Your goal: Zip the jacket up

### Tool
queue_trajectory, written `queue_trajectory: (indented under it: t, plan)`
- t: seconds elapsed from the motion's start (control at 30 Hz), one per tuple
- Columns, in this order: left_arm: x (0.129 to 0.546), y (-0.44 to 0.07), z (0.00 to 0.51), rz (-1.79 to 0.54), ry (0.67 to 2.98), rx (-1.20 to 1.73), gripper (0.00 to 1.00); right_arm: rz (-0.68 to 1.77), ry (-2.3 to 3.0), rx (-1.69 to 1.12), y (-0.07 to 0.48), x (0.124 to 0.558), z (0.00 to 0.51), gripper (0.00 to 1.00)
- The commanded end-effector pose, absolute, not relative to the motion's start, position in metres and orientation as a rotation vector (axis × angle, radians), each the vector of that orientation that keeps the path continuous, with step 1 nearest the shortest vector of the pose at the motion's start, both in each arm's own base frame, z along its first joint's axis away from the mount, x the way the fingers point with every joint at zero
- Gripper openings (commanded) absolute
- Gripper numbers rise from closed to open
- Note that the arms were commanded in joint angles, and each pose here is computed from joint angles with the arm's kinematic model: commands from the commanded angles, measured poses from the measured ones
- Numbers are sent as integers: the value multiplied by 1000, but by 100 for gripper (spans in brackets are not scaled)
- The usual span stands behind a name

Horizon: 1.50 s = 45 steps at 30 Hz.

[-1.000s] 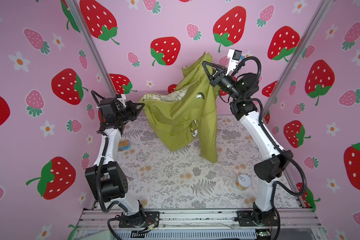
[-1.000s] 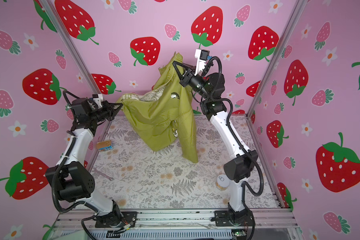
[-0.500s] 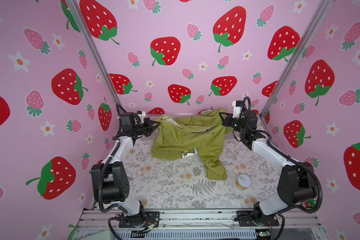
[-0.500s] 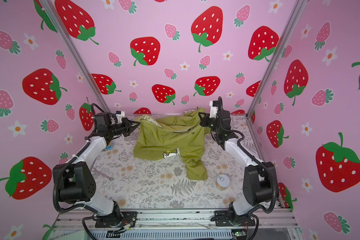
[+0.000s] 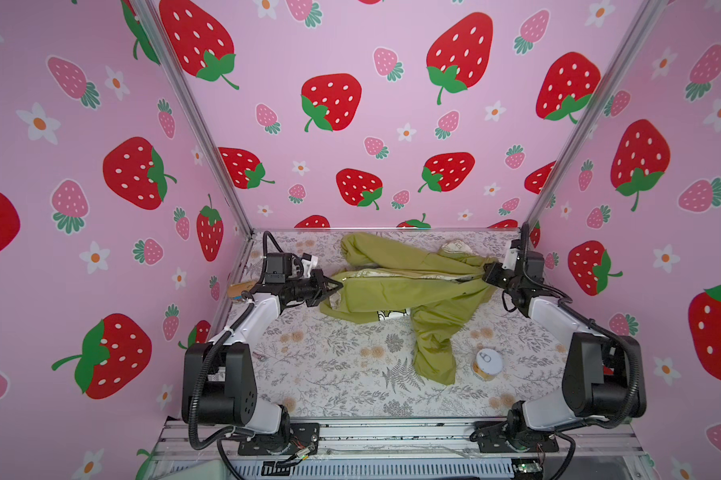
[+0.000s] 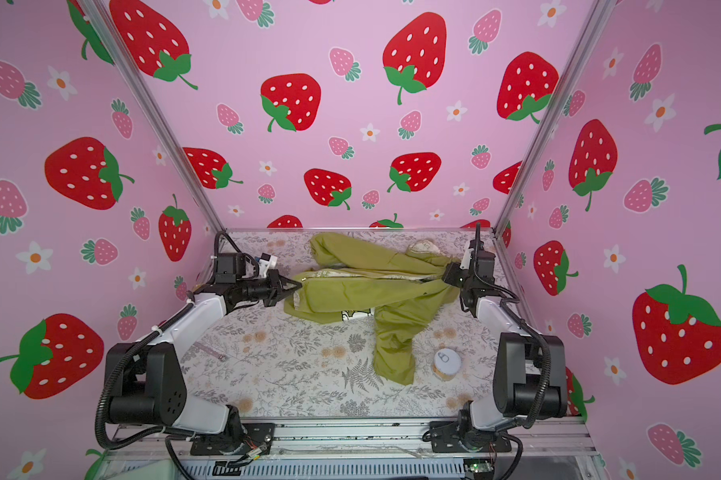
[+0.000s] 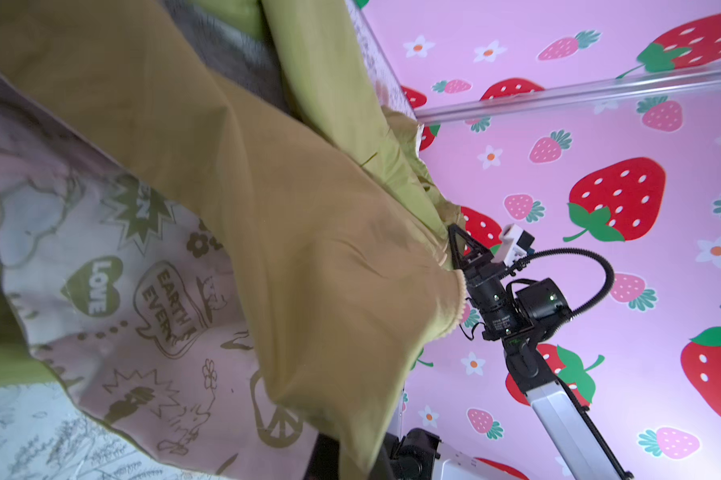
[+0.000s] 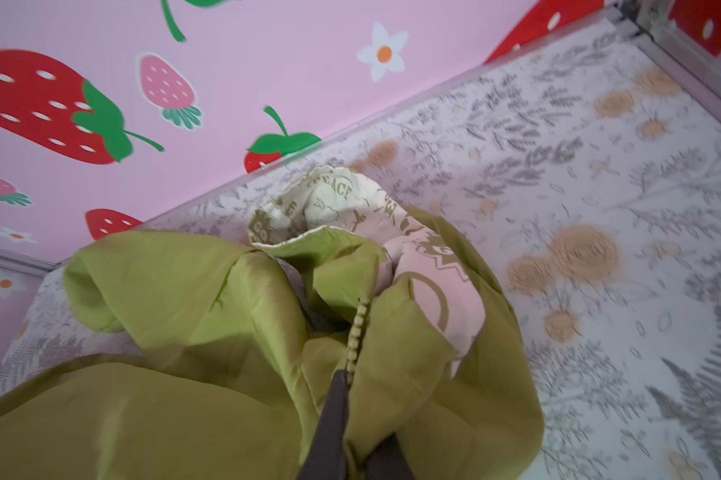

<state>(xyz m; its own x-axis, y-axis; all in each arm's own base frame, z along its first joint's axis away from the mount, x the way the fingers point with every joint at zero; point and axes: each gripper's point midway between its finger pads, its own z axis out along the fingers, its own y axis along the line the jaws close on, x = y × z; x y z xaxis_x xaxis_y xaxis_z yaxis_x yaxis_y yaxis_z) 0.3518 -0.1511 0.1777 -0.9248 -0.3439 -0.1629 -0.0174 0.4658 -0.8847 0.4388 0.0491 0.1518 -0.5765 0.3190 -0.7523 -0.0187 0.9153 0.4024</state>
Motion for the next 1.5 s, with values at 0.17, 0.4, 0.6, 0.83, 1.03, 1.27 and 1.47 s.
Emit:
queue_trajectory:
  t: [0.17,0.4,0.6,0.83,1.03,1.27,1.47]
  plan:
    - [313,-176,160,-1481,2488,-232,0,244,2279,370,-6,438,106,0]
    - [300,-181,171,-1506,2510,-173,0,172,2333,392,-16,465,93,0]
    - [300,-179,164,-1471,2565,-185,0,201,2326,399,-14,474,105,32]
    - [300,-179,162,-1475,2574,-190,0,224,2175,382,-8,462,181,72]
    - [300,-178,160,-1464,2581,-192,0,403,2149,192,76,431,209,72]
    - [300,-178,159,-1466,2578,-192,0,597,2267,137,135,394,147,71]
    - [297,-178,161,-1469,2574,-183,0,494,2354,260,97,382,94,72]
